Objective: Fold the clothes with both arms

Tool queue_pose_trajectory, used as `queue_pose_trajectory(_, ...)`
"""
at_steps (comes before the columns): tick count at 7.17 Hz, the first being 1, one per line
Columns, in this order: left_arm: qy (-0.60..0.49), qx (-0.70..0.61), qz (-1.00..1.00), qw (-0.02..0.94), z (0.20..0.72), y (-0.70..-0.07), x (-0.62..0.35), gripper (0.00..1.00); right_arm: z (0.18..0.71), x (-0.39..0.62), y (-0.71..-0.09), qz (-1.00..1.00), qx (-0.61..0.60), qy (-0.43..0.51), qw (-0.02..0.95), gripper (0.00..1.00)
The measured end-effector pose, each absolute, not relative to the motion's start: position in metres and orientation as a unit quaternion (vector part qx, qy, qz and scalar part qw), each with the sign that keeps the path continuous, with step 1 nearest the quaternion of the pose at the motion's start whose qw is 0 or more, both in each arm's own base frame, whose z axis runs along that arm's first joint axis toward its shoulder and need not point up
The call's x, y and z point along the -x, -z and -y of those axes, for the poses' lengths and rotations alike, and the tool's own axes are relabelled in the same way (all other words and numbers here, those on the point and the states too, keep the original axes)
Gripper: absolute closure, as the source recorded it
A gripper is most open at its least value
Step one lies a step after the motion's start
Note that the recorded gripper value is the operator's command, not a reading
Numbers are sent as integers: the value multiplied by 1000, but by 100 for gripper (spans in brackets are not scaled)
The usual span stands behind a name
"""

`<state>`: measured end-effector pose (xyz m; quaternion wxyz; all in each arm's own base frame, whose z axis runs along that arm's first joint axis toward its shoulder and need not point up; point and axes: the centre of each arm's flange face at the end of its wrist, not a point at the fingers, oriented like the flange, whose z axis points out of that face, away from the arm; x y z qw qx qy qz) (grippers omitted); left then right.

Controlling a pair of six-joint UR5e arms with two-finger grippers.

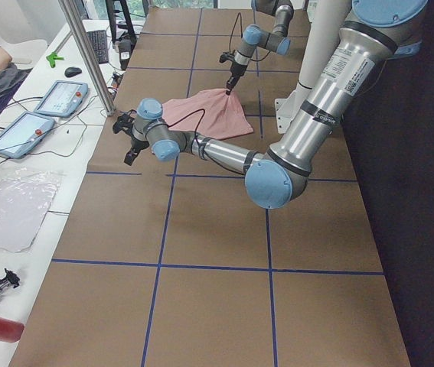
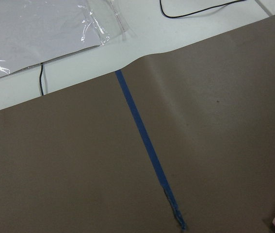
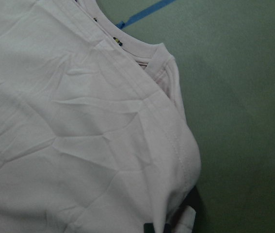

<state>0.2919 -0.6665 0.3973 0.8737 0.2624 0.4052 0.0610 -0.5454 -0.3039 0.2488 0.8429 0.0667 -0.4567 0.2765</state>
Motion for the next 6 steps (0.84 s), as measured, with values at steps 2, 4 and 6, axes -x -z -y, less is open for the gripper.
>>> queue_pose_trajectory(2,-32,-217,-445,868,606,-354,-334,0,266,553,-252,462,-68,-300,832,100)
queue_pose_trajectory(4,25,-151,-500,852,501,-319,-384,5,245,557,-253,467,-72,-315,823,100)
queue_pose_trajectory(6,99,-80,-531,838,386,-307,-422,33,236,559,-250,472,-76,-323,817,100)
